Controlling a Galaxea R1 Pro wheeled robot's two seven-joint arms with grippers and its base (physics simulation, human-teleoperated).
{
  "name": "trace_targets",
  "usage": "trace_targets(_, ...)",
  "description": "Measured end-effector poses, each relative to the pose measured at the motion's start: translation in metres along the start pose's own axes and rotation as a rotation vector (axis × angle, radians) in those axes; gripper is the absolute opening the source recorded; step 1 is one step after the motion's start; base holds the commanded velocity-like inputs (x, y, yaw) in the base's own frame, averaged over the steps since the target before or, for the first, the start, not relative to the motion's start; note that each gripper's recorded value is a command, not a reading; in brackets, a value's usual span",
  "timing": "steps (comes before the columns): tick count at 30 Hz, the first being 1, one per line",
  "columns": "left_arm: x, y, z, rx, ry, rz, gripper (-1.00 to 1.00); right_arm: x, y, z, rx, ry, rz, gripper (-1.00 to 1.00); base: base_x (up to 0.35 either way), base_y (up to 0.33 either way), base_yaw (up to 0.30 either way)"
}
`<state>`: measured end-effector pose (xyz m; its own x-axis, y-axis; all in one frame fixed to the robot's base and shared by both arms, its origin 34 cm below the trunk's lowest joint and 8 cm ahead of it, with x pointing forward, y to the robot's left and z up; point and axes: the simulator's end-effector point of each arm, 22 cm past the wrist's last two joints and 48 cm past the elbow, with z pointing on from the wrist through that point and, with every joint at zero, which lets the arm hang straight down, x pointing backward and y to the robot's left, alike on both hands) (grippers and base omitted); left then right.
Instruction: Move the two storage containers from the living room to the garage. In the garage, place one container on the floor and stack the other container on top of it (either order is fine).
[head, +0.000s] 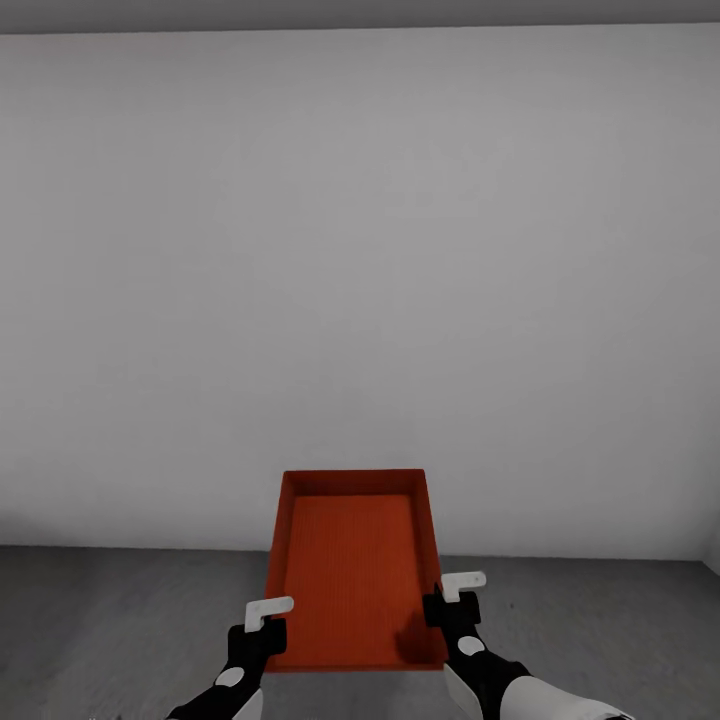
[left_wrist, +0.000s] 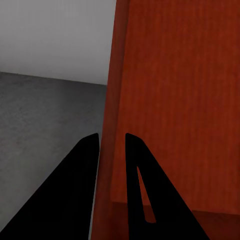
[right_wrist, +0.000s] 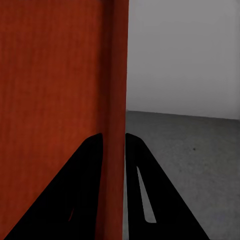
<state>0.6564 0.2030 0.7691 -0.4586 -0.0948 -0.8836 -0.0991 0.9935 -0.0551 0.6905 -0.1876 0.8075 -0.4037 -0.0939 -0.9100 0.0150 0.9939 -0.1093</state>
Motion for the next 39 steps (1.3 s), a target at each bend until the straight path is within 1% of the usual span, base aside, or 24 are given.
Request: trace_targets(39,0.033,0.003,0.007,-0.005,0.062,0.005,-1.0,0.034,0.004,0.007,-0.005,0.062,-0.003,-1.0,0.0,0.0,0.0)
